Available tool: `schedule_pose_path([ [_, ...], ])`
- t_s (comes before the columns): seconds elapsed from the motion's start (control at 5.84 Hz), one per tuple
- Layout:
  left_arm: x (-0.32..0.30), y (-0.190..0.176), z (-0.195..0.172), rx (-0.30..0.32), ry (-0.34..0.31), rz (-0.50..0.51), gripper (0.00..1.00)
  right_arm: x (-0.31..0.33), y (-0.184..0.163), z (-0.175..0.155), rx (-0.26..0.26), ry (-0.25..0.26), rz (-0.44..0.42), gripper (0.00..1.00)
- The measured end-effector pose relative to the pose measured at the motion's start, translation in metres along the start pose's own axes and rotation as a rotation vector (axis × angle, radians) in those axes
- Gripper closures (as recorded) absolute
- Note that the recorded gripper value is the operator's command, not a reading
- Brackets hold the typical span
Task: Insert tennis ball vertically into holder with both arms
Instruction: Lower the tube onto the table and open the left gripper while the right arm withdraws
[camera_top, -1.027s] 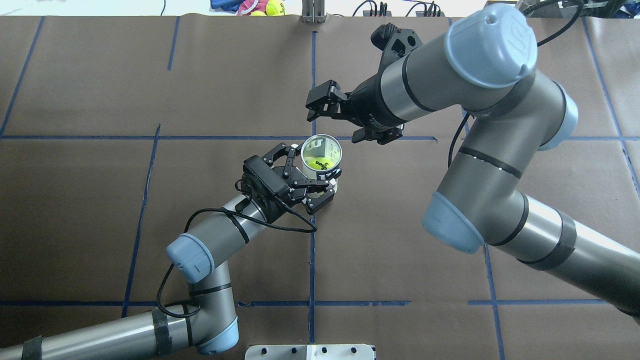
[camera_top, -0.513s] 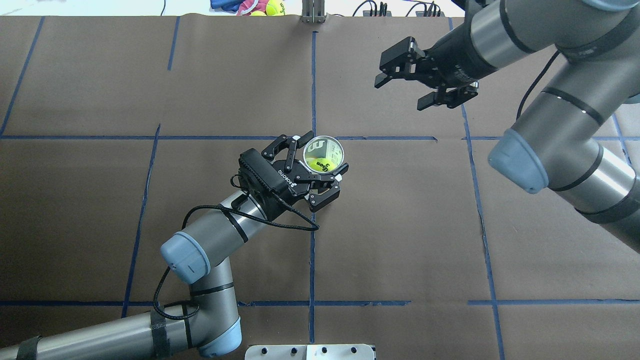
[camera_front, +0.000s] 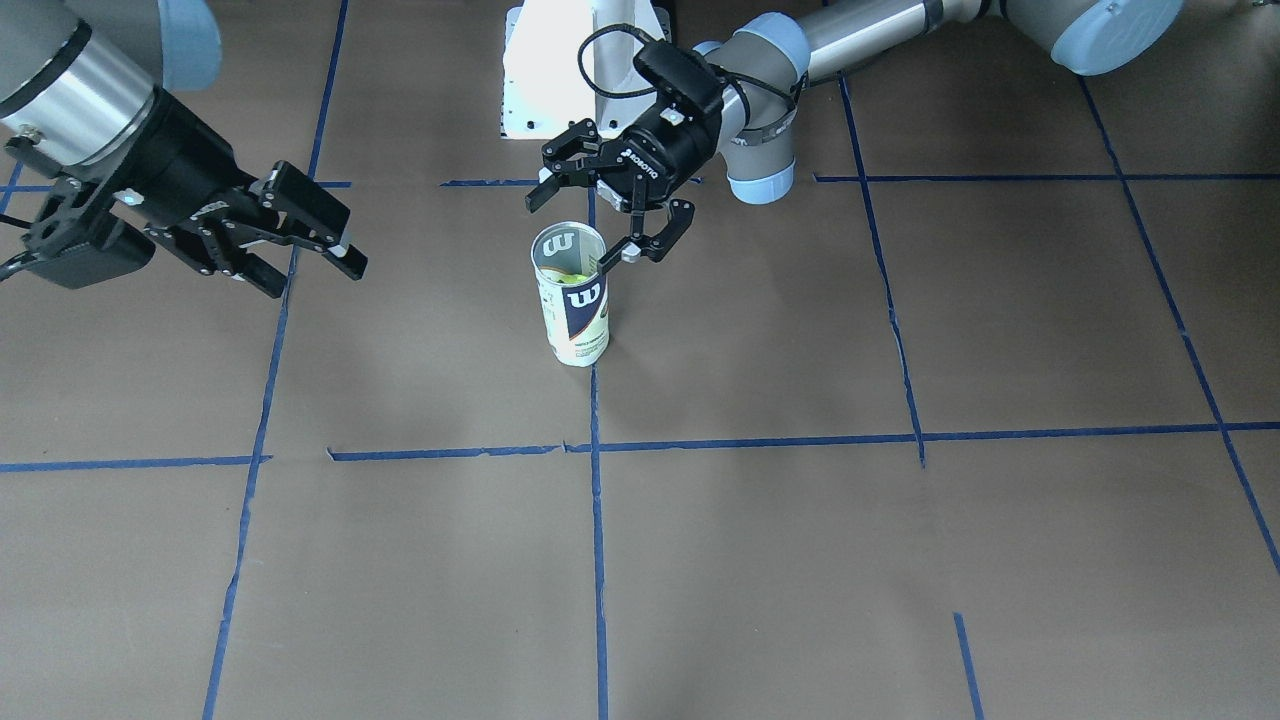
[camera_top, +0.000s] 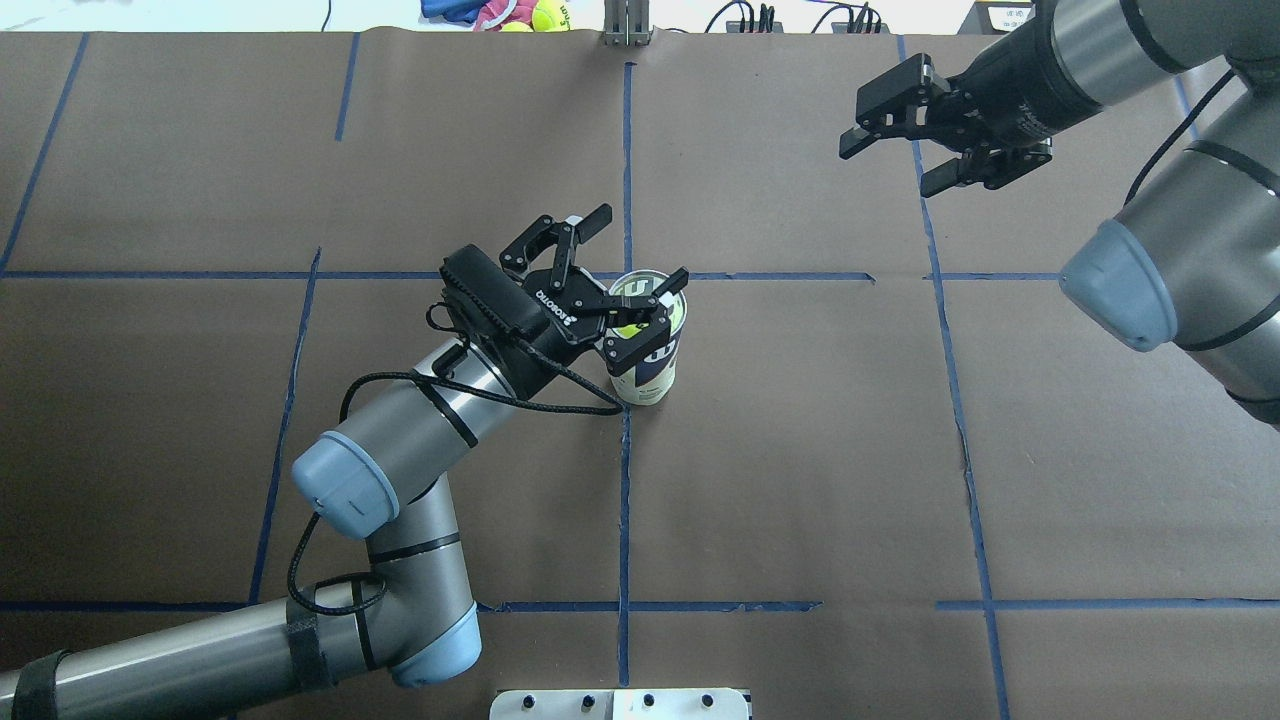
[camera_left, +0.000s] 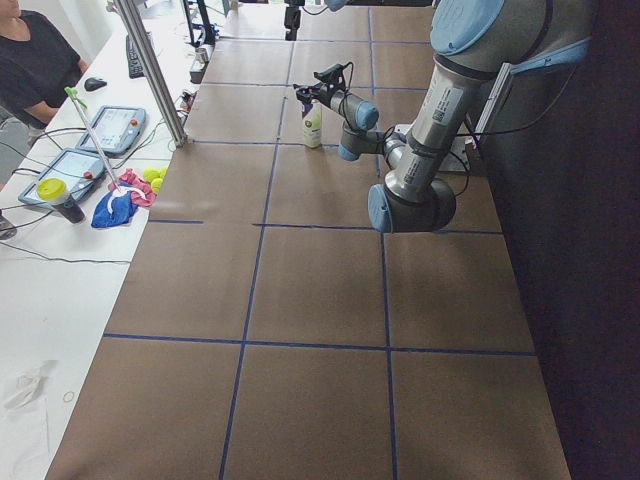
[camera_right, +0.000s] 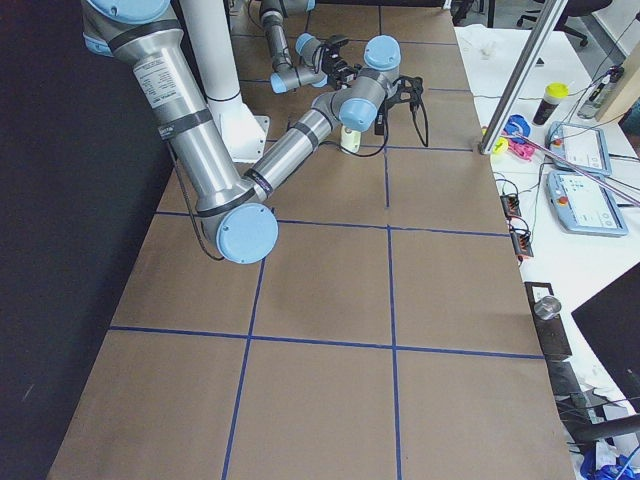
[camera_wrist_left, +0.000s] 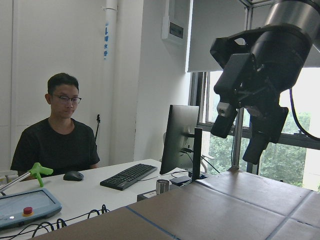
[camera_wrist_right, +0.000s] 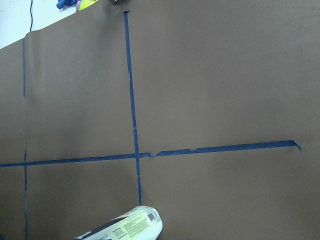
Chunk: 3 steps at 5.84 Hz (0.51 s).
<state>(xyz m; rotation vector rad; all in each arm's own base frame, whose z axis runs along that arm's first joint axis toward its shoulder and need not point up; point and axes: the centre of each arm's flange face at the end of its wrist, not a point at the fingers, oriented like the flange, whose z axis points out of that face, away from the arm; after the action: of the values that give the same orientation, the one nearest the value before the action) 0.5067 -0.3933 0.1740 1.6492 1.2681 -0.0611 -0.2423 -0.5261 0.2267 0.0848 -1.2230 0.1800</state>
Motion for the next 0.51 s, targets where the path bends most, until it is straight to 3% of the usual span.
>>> schedule_pose_path([
  [0.17, -0.022, -0.016, 0.001, 0.027, -0.027, -0.031, 0.0, 0.014, -0.007, -0.007, 0.014, 0.011, -0.016, 0.01],
  [0.51, -0.067, -0.025, 0.007, -0.032, -0.117, -0.003, 0.0, 0.061, -0.019, -0.018, 0.036, 0.059, -0.083, 0.01],
])
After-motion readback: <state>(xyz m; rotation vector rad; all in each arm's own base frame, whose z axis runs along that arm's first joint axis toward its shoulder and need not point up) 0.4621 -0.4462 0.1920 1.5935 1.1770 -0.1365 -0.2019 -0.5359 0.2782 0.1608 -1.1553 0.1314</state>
